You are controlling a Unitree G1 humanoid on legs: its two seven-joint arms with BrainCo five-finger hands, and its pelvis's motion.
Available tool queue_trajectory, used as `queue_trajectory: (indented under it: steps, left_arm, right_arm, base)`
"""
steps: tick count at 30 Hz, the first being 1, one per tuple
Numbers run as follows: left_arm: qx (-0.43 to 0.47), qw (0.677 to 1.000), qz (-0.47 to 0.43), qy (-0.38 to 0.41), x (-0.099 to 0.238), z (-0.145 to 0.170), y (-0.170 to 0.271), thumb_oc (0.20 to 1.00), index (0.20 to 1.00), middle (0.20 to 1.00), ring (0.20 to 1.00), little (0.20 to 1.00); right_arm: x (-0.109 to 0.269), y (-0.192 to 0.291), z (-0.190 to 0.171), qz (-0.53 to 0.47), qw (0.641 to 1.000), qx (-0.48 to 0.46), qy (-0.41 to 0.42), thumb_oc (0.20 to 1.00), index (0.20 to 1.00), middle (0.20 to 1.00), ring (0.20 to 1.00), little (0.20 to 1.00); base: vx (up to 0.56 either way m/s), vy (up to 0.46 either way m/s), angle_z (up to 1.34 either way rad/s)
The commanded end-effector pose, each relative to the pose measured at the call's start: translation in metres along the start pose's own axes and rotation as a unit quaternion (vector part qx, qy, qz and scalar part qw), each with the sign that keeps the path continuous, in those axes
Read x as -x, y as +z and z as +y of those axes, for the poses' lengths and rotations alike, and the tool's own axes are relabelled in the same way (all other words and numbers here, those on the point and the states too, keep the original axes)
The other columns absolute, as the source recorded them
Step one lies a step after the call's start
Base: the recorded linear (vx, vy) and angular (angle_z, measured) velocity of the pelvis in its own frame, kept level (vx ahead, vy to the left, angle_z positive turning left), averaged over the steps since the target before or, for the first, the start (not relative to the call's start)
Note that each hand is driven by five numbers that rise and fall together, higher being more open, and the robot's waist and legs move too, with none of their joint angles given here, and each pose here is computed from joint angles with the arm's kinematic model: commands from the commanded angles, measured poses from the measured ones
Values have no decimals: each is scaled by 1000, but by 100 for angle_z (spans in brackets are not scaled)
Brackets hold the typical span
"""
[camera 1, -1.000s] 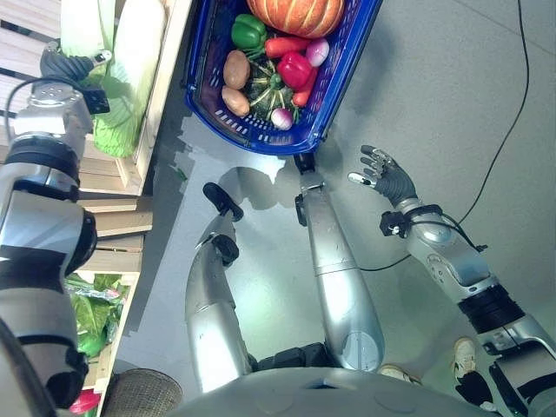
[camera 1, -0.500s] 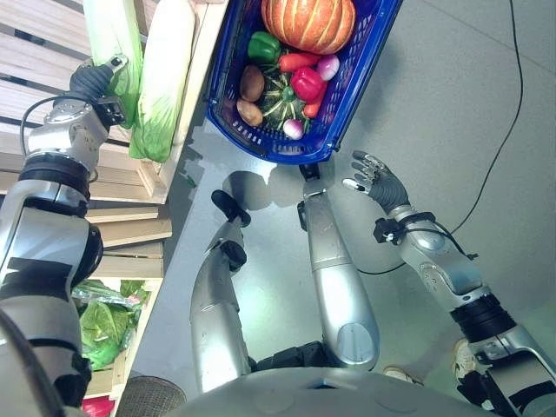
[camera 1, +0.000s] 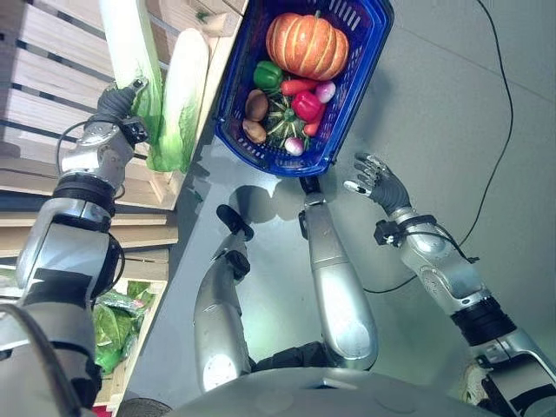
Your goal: Pick up fruits and vegetables into the basket
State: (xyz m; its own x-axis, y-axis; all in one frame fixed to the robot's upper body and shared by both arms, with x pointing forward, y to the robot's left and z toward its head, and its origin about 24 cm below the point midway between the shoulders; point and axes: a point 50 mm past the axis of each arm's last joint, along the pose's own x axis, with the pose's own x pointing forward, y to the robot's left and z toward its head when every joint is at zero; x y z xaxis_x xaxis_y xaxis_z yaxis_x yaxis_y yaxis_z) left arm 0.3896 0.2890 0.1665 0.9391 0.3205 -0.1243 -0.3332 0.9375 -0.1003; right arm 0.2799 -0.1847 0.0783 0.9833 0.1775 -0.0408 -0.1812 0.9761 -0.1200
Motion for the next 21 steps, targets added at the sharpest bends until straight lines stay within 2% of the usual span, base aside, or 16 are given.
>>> queue_trajectory:
  steps: [1,9,21]
  left_arm:
    - [21,1000,-10,-14,3,-6,-12,200,200,200,200,200]
    - [-2,998,-49,27,10,18,-15,200,200,200,200,200]
    - [-35,987,-127,91,22,36,-10,200,200,200,200,200]
  right_arm:
    - [14,10,-2,-42,999,17,9,1000,1000,1000,1000,1000]
    - [17,38,-8,-120,992,42,18,1000,1000,1000,1000,1000]
    - [7,96,-8,-227,970,62,66,1000,1000,1000,1000,1000]
  base:
    - [0,0,0]
    - [-8,1,5]
    - [-12,-31,10]
